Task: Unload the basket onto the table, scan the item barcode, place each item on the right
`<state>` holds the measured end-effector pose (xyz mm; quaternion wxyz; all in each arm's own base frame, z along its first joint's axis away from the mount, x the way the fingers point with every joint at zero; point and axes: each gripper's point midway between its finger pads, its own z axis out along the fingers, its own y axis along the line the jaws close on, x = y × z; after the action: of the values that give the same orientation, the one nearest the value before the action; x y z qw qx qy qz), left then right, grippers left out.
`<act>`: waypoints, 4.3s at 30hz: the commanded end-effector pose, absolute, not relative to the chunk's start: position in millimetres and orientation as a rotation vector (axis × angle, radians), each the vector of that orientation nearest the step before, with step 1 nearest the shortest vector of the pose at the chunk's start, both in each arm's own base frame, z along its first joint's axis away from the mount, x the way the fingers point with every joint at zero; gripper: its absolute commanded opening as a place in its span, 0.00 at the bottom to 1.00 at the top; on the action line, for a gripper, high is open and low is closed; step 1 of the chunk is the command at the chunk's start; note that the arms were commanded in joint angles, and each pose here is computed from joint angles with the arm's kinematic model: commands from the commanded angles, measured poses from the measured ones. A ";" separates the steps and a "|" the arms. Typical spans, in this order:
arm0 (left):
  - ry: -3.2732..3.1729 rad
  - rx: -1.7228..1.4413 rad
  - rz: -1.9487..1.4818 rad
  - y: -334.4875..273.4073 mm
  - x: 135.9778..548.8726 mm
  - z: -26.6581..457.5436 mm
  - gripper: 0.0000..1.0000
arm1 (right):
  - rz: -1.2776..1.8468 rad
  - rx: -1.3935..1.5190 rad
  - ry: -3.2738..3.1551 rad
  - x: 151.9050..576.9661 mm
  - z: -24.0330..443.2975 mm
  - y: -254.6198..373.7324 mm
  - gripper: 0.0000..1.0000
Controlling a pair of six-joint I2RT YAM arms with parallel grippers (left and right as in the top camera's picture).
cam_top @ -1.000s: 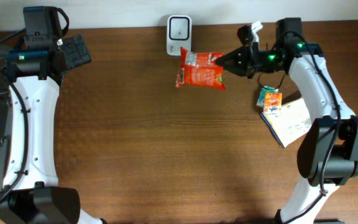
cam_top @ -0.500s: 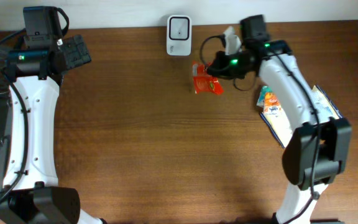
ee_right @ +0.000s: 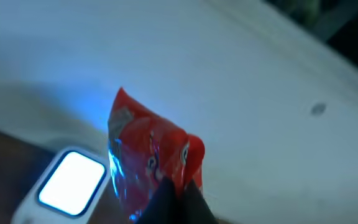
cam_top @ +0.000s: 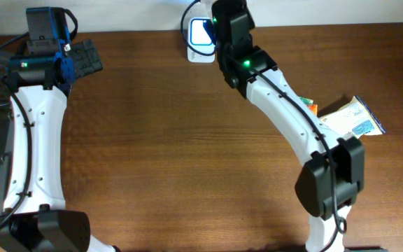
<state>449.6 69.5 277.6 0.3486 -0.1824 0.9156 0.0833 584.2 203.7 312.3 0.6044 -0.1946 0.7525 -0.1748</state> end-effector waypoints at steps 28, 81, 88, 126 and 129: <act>2.335 -0.456 0.224 70.6 446.5 295.7 0.99 | -1.007 -0.740 1.350 631.6 262.3 238.8 0.04; 2.335 -0.456 0.224 70.6 446.5 295.7 0.99 | 0.399 -0.780 2.988 452.0 -59.0 165.4 0.70; 2.335 -0.456 0.224 70.6 446.5 295.7 0.99 | 0.661 -0.763 3.073 415.5 -56.0 181.8 0.04; 2.335 -0.456 0.224 70.4 446.5 295.7 0.99 | -0.923 -0.844 1.689 643.1 254.2 245.2 0.04; 2.335 -0.456 0.224 70.6 446.5 295.7 0.99 | -0.912 -0.859 1.683 643.1 253.1 248.4 0.04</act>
<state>449.7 69.5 278.2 0.3493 -0.1824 0.9153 0.0832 645.3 250.5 242.0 0.5001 -0.3522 0.7050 -0.3590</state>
